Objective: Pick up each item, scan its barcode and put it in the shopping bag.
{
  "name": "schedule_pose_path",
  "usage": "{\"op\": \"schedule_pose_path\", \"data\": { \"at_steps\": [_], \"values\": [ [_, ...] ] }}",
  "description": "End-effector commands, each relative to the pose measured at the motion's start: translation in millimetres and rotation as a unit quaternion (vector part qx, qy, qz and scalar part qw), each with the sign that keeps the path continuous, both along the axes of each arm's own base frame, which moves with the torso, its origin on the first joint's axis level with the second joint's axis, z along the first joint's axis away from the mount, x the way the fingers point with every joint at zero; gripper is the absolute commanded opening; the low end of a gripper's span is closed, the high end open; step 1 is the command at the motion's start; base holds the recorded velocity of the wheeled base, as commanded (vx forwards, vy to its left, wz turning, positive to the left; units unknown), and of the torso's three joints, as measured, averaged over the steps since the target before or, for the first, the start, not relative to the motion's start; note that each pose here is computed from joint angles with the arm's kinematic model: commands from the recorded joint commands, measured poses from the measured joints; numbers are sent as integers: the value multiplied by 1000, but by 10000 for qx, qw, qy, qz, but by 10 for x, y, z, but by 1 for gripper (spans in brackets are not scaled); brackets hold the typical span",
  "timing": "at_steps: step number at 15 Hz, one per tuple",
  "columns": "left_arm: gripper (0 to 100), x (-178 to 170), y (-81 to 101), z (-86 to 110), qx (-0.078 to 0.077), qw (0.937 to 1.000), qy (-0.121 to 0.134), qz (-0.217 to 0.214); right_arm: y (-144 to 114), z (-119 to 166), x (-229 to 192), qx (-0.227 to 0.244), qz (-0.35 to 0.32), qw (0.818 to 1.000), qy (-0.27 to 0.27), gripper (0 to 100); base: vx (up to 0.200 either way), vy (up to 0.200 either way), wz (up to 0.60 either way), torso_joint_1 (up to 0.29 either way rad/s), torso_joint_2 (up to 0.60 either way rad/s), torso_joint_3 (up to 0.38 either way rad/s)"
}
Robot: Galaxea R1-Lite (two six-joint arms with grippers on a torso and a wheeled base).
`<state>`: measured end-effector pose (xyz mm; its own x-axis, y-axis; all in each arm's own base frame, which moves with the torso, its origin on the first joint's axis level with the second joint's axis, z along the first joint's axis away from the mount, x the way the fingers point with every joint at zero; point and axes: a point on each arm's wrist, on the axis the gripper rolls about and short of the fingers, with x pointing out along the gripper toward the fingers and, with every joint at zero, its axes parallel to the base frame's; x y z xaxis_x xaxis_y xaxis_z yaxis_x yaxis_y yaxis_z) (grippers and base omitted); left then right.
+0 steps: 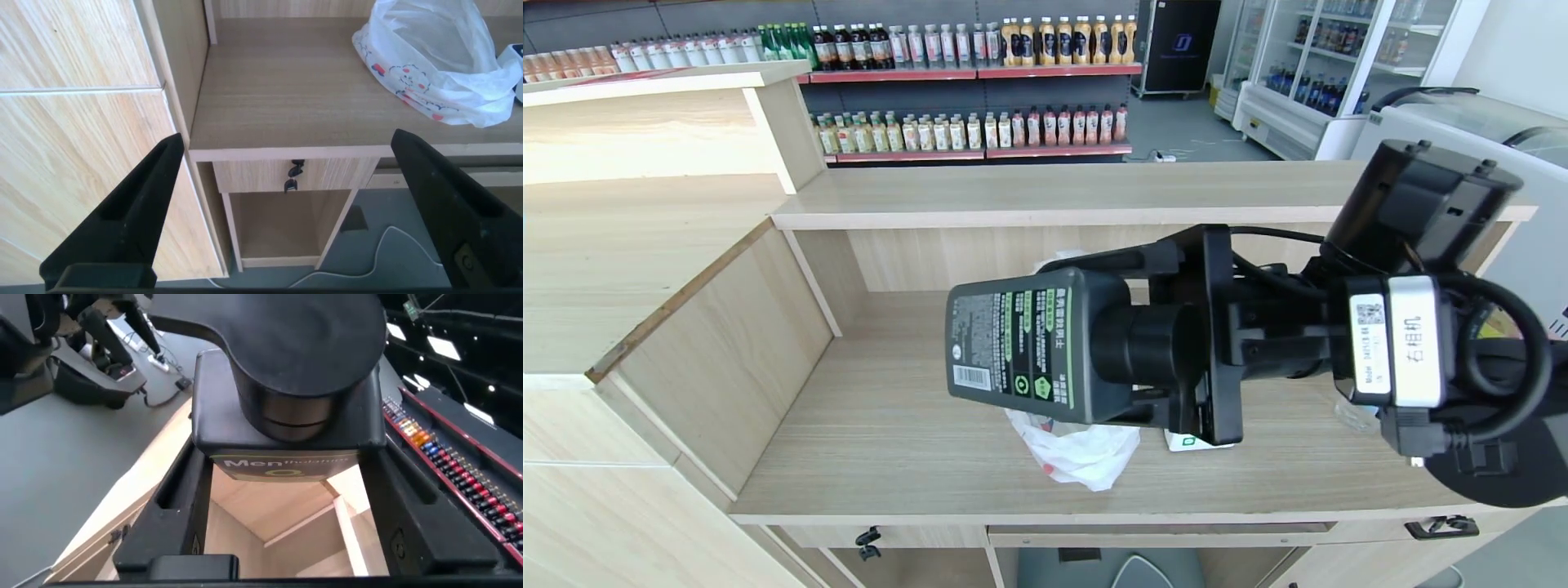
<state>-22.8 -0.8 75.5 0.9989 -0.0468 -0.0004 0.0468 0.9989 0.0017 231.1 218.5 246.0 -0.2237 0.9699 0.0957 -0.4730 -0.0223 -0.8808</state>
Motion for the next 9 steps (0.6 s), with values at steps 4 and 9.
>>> {"op": "schedule_pose_path", "data": {
  "at_steps": [4, 9],
  "values": [
    [100, 1, 0, 0, -1, 10000, 6, -4, 99, -102, 11, -65, 7, 9999, 80, 0, 0, 0, 0, 0, 0, 0],
    [100, 1, 0, 0, -1, 10000, 6, -4, -26, 16, -94, 4, -295, 9995, 138, 0, 0, 0, 0, 0, 0, 0]
  ]
}}
